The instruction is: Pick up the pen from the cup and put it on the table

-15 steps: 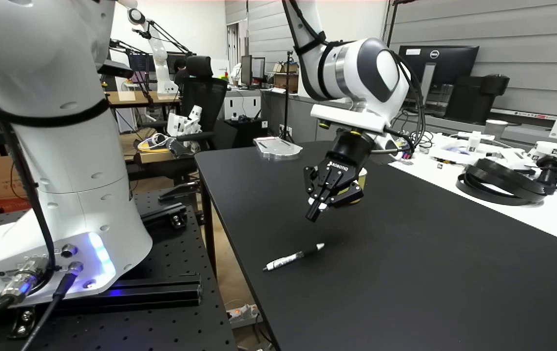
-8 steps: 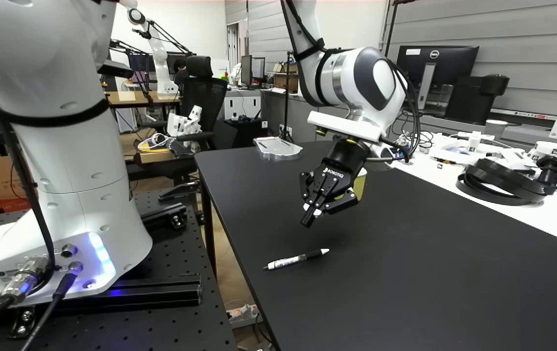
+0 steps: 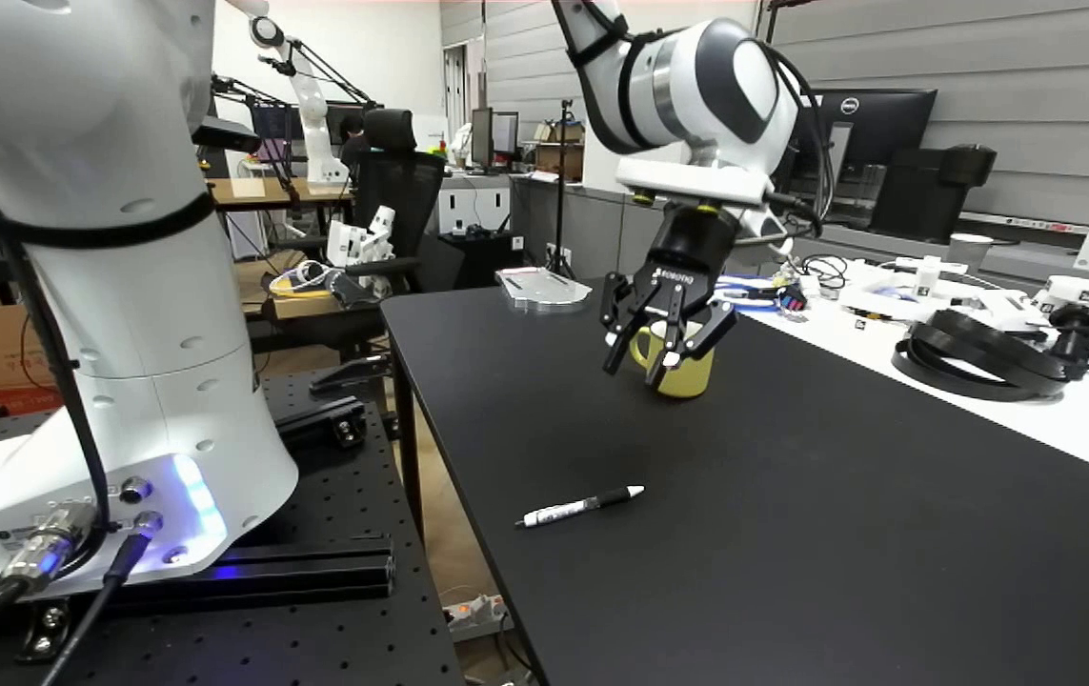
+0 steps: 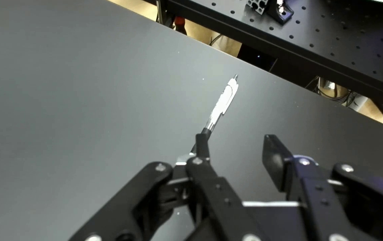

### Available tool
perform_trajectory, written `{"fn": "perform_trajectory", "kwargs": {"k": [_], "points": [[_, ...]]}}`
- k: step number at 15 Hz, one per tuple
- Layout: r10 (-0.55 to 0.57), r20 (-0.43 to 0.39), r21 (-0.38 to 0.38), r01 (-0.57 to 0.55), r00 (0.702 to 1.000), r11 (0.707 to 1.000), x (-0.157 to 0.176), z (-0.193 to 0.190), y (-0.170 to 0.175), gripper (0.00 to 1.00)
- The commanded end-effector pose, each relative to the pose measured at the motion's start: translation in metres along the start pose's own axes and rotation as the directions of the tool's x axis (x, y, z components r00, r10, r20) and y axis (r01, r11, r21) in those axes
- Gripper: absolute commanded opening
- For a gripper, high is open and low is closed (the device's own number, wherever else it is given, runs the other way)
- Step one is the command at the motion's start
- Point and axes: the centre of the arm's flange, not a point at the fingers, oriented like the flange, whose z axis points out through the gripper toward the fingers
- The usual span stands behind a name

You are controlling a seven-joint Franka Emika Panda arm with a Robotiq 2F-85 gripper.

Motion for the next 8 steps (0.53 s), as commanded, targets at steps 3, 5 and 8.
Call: {"fn": "perform_trajectory", "kwargs": {"k": [3, 5, 8], "points": [[-0.036, -0.125, -0.110, 0.023, 0.991, 0.994, -0.039, -0.093, -0.039, 0.92], [-0.105, -0.191, -0.156, 0.075, 0.976, 0.985, -0.045, -0.108, -0.068, 1.00], [-0.079, -0.159, -0.150, 0.055, 0.984, 0.987, -0.035, -0.106, -0.057, 1.00]]}}
